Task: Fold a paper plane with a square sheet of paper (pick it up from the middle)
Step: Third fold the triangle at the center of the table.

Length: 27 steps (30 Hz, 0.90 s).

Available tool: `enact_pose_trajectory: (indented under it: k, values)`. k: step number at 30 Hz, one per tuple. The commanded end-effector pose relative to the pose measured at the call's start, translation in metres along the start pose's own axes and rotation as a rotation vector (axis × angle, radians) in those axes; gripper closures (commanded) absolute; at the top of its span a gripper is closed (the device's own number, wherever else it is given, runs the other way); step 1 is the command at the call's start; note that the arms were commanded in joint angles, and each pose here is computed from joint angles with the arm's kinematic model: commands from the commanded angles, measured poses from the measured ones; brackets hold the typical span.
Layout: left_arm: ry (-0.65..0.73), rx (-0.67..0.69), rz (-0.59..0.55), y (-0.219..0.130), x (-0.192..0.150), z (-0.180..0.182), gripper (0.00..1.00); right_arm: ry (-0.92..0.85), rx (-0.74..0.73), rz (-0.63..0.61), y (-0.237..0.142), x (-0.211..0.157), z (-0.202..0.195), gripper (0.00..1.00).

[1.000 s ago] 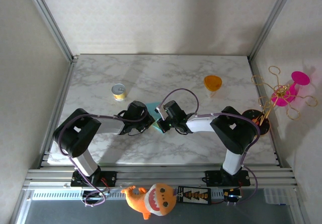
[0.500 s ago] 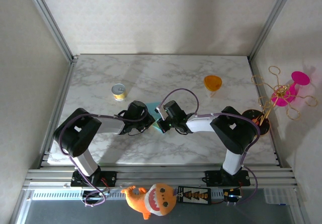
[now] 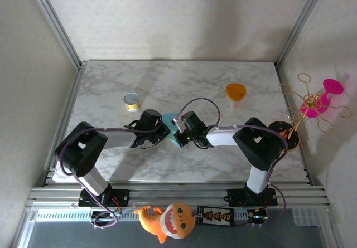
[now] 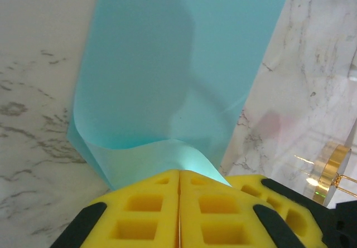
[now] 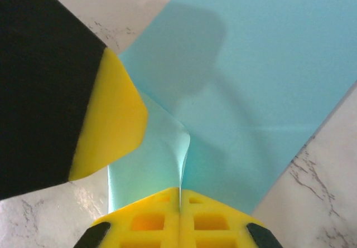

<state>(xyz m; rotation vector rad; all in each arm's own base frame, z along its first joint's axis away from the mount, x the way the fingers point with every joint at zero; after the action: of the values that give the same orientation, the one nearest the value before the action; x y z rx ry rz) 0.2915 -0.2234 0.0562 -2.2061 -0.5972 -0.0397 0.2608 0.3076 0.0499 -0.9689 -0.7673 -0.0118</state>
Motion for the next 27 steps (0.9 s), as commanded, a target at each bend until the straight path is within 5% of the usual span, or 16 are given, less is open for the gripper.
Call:
enact_pose_trajectory:
  k: [1, 11, 22, 27]
  values:
    - [0.011, 0.025, 0.004, 0.005, 0.004, 0.004, 0.93, 0.03, -0.053, 0.103, 0.008, -0.024, -0.014, 0.96]
    - [-0.024, 0.121, 0.005, 0.007, -0.001, 0.025, 0.96, 0.057, -0.039, 0.044, -0.003, -0.005, -0.006, 0.89]
    - [-0.031, 0.197, 0.031, 0.012, -0.01, 0.044, 0.97, 0.236, -0.061, -0.134, -0.063, 0.045, -0.001, 0.54]
    - [-0.033, 0.203, 0.033, 0.012, -0.011, 0.046, 0.97, 0.26, 0.069, -0.067, -0.066, 0.033, 0.015, 0.6]
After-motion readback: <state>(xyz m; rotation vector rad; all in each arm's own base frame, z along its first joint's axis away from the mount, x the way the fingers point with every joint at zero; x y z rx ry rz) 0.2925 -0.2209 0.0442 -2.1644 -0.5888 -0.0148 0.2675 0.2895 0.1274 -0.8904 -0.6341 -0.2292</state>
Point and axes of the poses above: each hand's point on the last joint's axis, 136 mm out from that joint toward the fingers, its own y axis out along the fingers, its own z axis along the line the jaws close on, x = y × z, the point moved 4 cm from there along -y, back along the fingers, and after that the axes turned 13 degrees about y, right-handed, at the moved point
